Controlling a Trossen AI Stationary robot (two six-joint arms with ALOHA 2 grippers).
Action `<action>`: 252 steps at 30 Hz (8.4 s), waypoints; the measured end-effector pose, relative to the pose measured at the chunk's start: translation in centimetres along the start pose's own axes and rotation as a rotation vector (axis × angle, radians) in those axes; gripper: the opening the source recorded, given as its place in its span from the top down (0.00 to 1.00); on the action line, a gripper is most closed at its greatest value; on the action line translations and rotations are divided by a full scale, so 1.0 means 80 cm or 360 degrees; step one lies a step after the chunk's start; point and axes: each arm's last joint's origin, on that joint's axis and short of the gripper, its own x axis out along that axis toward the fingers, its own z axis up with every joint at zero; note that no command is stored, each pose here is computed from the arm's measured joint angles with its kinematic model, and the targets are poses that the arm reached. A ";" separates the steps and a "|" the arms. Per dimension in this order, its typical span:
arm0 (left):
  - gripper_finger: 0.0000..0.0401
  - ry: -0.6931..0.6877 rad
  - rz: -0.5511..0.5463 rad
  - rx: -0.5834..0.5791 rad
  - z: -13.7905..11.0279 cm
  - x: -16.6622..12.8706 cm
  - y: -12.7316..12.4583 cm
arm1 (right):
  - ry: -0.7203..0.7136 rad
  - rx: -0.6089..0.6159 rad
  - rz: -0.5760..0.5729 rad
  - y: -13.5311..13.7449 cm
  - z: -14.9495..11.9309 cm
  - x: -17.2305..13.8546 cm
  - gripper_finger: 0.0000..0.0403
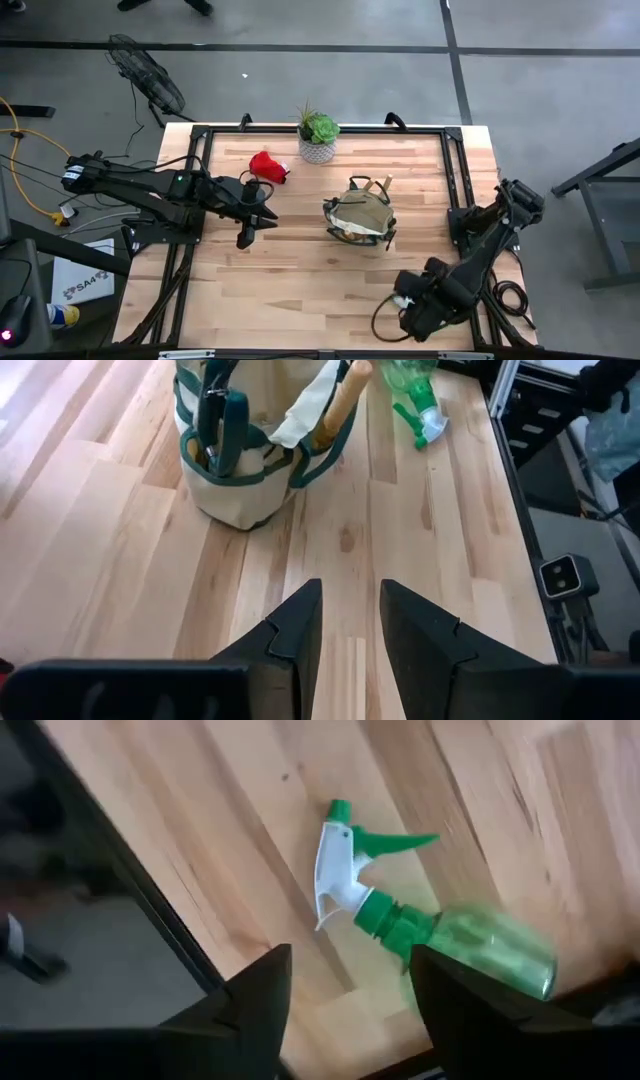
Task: Pick & Place Garden tools in Gardening bag
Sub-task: Put the green spray bottle into the gardening bag
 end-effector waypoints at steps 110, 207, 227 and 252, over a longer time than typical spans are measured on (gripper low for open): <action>0.75 -0.0183 0.0280 -0.0147 0.008 -0.001 0.005 | -0.1006 -0.0151 0.0691 -0.105 0.069 -0.039 0.68; 0.75 -0.0050 0.0259 -0.0160 -0.001 0.000 0.007 | 0.0260 0.0119 0.1018 -0.209 0.326 -0.025 0.68; 0.75 -0.0052 0.0261 -0.0161 -0.001 0.000 0.007 | 0.0091 0.0140 0.0707 -0.227 0.334 -0.021 0.68; 0.75 -0.0052 0.0260 -0.0163 -0.001 0.000 0.007 | 0.0065 0.0128 0.0488 -0.222 0.328 0.018 0.68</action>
